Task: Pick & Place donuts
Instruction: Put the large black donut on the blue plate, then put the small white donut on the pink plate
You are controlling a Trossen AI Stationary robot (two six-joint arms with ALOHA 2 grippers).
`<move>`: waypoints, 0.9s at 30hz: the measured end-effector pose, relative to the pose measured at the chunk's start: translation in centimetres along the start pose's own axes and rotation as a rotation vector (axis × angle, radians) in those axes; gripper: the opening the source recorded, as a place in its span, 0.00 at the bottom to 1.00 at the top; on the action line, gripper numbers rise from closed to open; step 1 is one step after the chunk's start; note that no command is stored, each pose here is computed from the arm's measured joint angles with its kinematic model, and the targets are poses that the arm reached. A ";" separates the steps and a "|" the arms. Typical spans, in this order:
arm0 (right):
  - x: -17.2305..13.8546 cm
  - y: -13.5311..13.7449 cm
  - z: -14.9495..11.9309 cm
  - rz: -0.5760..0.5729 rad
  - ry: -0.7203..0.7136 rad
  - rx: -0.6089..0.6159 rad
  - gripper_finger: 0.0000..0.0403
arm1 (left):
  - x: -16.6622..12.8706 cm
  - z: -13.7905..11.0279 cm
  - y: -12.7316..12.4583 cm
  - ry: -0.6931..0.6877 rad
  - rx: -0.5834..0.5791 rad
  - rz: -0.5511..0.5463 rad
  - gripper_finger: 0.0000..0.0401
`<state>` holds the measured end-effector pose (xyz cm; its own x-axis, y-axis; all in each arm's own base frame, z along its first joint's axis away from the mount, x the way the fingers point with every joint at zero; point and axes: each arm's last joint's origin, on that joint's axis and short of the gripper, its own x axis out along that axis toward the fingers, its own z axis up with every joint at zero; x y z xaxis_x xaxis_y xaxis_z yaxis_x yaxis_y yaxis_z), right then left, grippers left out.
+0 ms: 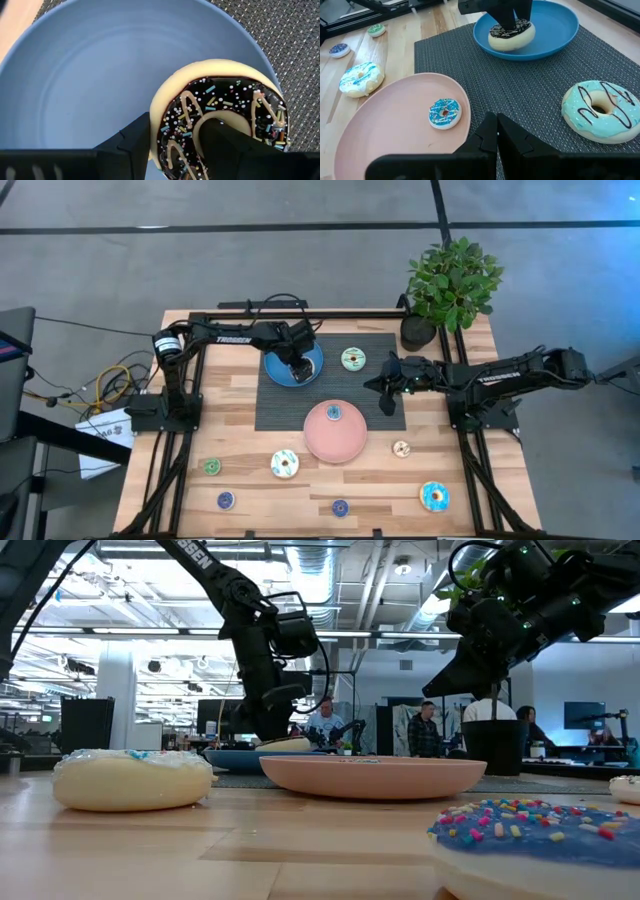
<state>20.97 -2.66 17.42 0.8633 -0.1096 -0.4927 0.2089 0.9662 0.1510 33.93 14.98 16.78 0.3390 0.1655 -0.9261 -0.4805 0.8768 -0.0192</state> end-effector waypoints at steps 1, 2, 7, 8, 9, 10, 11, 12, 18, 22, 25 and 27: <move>0.0 0.0 0.0 0.000 0.000 0.000 0.00 | 0.0 0.0 0.0 0.000 0.000 0.000 0.37; 0.0 0.0 0.0 0.000 0.000 0.000 0.00 | 0.0 0.0 0.0 -0.001 0.000 0.000 0.37; 0.0 0.0 0.0 0.000 0.000 0.000 0.00 | 0.0 0.1 0.1 -0.007 0.005 0.022 0.41; 0.0 0.0 0.0 0.000 0.000 0.000 0.00 | 0.0 0.1 0.1 -0.010 0.005 0.023 0.43; 0.0 0.0 0.0 0.000 0.000 0.000 0.00 | 0.0 0.1 0.1 -0.011 0.004 0.023 0.45; 0.0 0.0 0.0 0.000 0.000 0.000 0.00 | 0.0 0.1 0.1 -0.011 0.005 0.023 0.47; 0.0 0.0 0.0 0.000 0.000 0.000 0.00 | 0.0 0.1 0.1 -0.011 0.005 0.023 0.49; 0.0 0.0 0.0 0.000 0.000 0.000 0.00 | 0.0 0.1 0.1 -0.011 0.005 0.023 0.51; 0.0 0.0 0.0 0.000 0.000 0.000 0.00 | 0.0 0.1 0.1 -0.008 0.018 0.023 0.60; 0.0 0.0 0.0 0.000 0.000 0.000 0.00 | 0.0 0.1 0.1 -0.008 0.024 0.023 0.62; 0.0 0.0 0.0 0.000 0.000 0.000 0.00 | -0.2 0.1 0.1 -0.013 0.022 0.023 0.62; 0.0 0.0 0.0 0.000 0.000 0.000 0.00 | -0.6 0.2 0.2 -0.019 0.022 0.023 0.62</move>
<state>20.97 -2.66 17.43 0.8635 -0.1093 -0.4924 0.2083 0.9663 0.1510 33.77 15.11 17.38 0.3440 0.1940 -0.9187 -0.4701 0.8826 0.0103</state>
